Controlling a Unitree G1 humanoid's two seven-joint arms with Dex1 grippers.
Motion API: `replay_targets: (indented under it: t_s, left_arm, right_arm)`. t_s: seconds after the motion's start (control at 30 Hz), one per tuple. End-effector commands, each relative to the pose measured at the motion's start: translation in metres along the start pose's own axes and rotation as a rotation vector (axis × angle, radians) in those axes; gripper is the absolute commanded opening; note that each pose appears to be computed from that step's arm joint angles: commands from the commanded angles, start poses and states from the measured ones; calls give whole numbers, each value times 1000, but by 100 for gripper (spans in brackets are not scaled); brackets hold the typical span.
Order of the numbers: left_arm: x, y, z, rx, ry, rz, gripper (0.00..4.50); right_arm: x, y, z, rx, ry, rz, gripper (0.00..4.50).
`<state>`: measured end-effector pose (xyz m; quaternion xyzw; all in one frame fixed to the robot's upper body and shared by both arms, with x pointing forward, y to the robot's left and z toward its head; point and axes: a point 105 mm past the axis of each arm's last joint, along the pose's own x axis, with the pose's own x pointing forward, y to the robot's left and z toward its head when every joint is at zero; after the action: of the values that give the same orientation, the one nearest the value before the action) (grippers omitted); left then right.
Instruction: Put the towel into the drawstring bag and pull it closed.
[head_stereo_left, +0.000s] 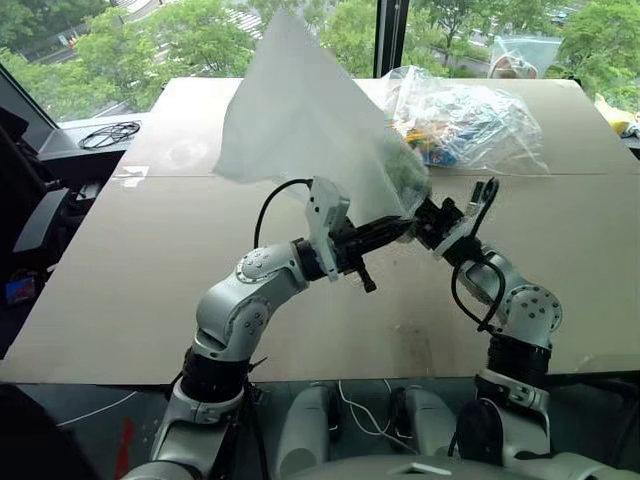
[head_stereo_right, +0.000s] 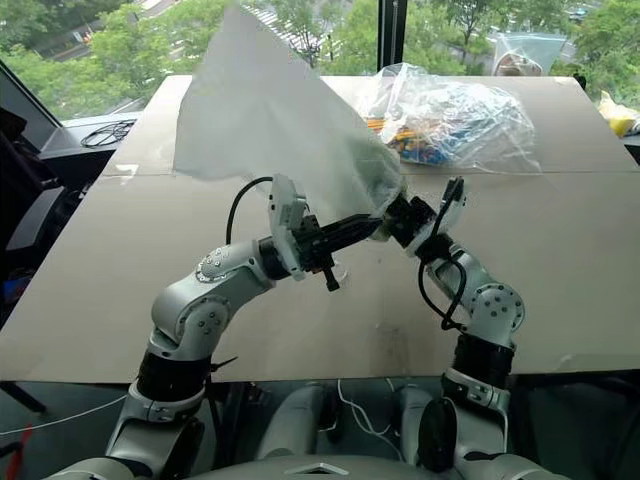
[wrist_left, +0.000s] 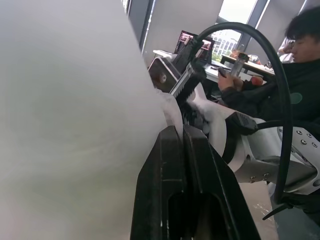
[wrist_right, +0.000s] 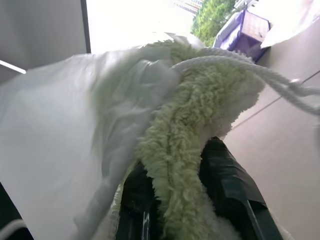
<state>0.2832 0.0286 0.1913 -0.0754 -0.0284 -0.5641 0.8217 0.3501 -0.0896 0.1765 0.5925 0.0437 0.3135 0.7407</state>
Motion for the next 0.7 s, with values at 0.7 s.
replay_targets:
  t_s: [0.7]
  left_arm:
    - [53, 35, -4, 445, 65, 160, 0]
  right_arm:
    - [15, 14, 26, 193, -246, -10, 12]
